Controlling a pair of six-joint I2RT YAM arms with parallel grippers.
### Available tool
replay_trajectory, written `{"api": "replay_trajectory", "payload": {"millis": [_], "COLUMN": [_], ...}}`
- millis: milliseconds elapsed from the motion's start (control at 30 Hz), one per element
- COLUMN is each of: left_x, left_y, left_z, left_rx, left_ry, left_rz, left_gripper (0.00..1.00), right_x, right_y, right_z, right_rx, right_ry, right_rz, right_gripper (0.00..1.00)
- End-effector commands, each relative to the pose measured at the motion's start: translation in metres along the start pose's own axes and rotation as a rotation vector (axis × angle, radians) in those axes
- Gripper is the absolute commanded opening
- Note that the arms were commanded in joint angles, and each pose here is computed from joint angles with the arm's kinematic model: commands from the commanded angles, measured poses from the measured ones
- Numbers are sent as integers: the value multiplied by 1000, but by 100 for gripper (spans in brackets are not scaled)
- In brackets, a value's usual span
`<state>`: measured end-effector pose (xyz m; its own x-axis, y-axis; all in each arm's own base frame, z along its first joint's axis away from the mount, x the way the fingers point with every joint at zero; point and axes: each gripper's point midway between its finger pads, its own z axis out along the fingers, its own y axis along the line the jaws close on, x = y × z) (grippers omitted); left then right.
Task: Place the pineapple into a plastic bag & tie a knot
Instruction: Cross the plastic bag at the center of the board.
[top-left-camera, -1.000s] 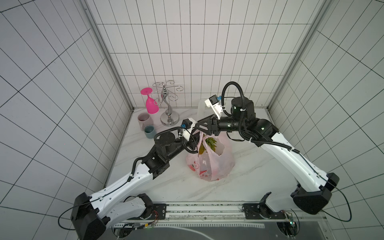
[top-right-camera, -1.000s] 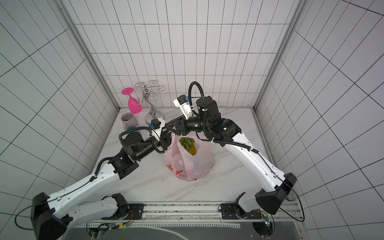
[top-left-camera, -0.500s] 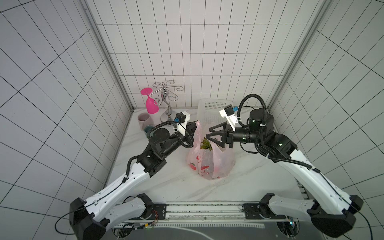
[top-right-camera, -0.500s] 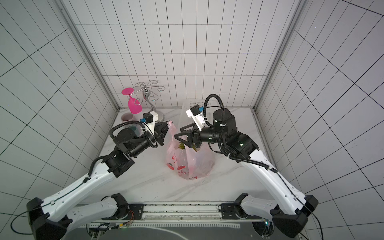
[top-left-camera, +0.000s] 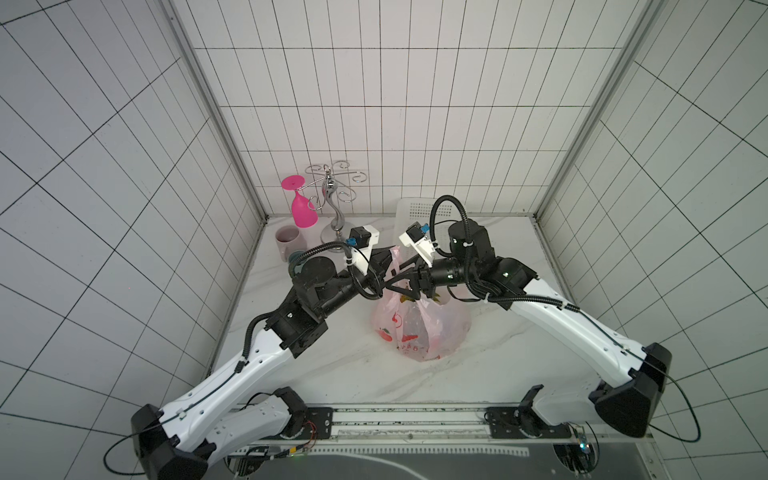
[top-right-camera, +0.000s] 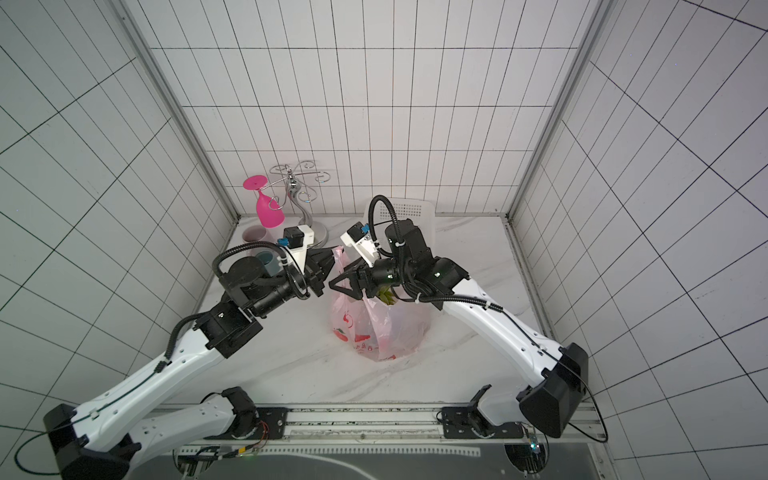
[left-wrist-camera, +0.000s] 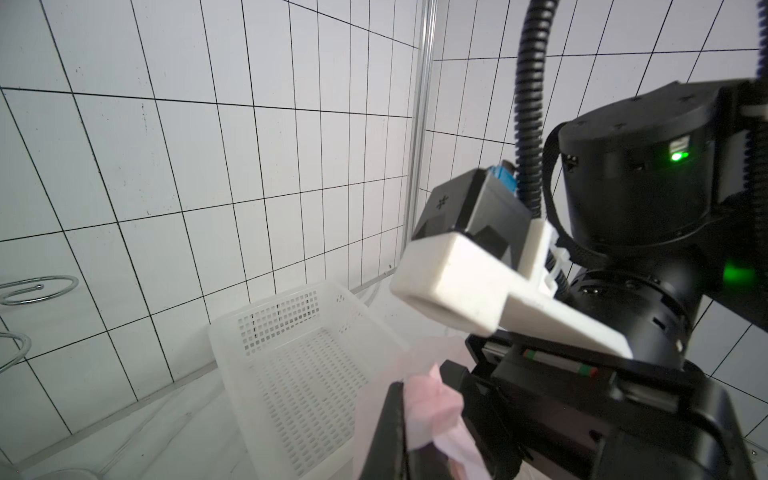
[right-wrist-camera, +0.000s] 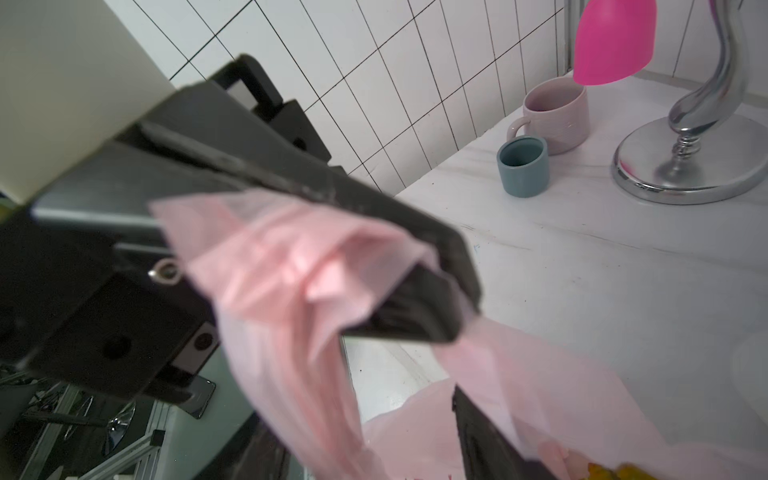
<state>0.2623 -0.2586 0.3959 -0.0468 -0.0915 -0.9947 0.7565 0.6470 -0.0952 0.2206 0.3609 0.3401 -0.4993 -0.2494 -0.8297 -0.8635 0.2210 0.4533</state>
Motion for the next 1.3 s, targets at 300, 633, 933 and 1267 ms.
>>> {"api": "replay_trajectory", "payload": {"millis": [300, 633, 933, 1267], "left_x": [-20, -25, -23, 10], "left_y": [22, 30, -27, -43], "left_z": [-24, -62, -49, -4], "left_rx": [-76, -8, 191, 150], "left_ry": [-20, -64, -131, -88], "left_rz": [-46, -84, 103, 246], "left_gripper": [67, 75, 85, 98], "right_x": [-72, -98, -87, -86], "right_y": [72, 36, 26, 25], "right_z": [-30, -64, -72, -78], "right_rx": [-218, 29, 48, 30], "right_ry": [-226, -224, -64, -67], "right_rz": [-184, -131, -71, -51], "right_gripper": [33, 11, 0, 0]}}
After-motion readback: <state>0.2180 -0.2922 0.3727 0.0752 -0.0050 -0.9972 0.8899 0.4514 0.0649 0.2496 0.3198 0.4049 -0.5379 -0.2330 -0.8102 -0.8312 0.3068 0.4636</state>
